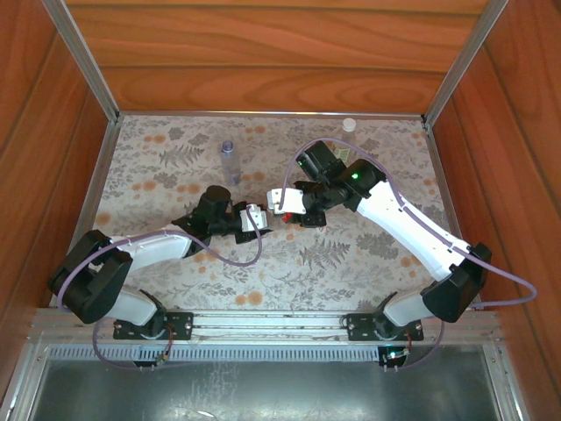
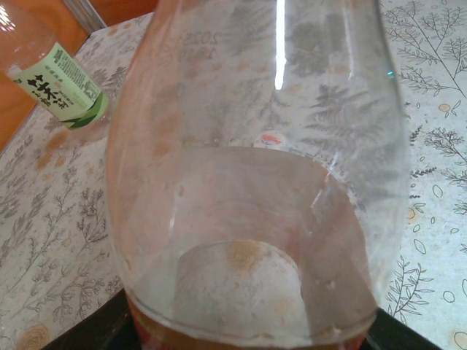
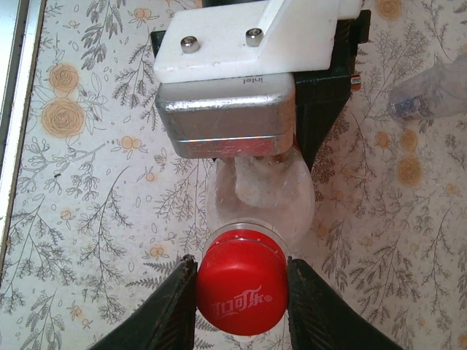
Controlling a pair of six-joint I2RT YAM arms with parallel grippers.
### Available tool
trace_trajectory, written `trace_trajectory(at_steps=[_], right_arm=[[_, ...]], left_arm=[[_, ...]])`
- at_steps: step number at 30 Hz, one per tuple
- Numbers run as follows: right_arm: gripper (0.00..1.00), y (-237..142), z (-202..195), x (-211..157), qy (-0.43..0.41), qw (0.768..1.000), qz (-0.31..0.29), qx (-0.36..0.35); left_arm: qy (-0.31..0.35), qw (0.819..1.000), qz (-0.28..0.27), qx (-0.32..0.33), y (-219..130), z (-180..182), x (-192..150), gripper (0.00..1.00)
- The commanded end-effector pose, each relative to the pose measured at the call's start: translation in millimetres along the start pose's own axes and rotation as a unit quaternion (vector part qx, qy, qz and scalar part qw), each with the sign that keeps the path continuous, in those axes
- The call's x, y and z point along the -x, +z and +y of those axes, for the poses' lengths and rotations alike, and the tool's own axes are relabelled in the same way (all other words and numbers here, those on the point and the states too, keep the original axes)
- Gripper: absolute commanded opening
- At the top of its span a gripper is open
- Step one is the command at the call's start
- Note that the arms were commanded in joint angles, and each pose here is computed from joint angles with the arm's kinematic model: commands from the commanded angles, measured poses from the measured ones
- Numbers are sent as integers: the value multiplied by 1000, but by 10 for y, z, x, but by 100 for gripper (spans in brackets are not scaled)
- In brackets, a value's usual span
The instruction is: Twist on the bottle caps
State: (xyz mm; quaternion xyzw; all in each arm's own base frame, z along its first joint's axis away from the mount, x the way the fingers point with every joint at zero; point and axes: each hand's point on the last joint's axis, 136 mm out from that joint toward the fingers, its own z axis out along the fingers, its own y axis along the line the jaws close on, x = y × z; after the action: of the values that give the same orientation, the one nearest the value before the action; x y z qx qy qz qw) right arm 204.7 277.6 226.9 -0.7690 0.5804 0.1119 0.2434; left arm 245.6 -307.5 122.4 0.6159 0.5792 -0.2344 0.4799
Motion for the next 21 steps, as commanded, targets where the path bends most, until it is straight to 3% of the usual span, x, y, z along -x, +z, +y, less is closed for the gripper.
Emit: trace_trajectory(at_steps=[1, 8, 15, 19, 21], right_arm=[[33, 81, 43, -4, -21, 1000, 4, 15], [26, 127, 19, -31, 18, 1000, 13, 16], [21, 141, -107, -44, 134, 990, 33, 1], [16, 109, -278, -71, 261, 963, 55, -31], [16, 101, -361, -97, 341, 937, 65, -44]], left_arm=[[-56, 997, 39, -45, 26, -224, -263, 49], [-63, 997, 37, -34, 12, -163, -210, 49], [-60, 997, 42, 6, -21, 9, -145, 49], [-57, 996, 57, 50, -54, 154, -149, 48], [-53, 993, 69, 85, -76, 262, -159, 48]])
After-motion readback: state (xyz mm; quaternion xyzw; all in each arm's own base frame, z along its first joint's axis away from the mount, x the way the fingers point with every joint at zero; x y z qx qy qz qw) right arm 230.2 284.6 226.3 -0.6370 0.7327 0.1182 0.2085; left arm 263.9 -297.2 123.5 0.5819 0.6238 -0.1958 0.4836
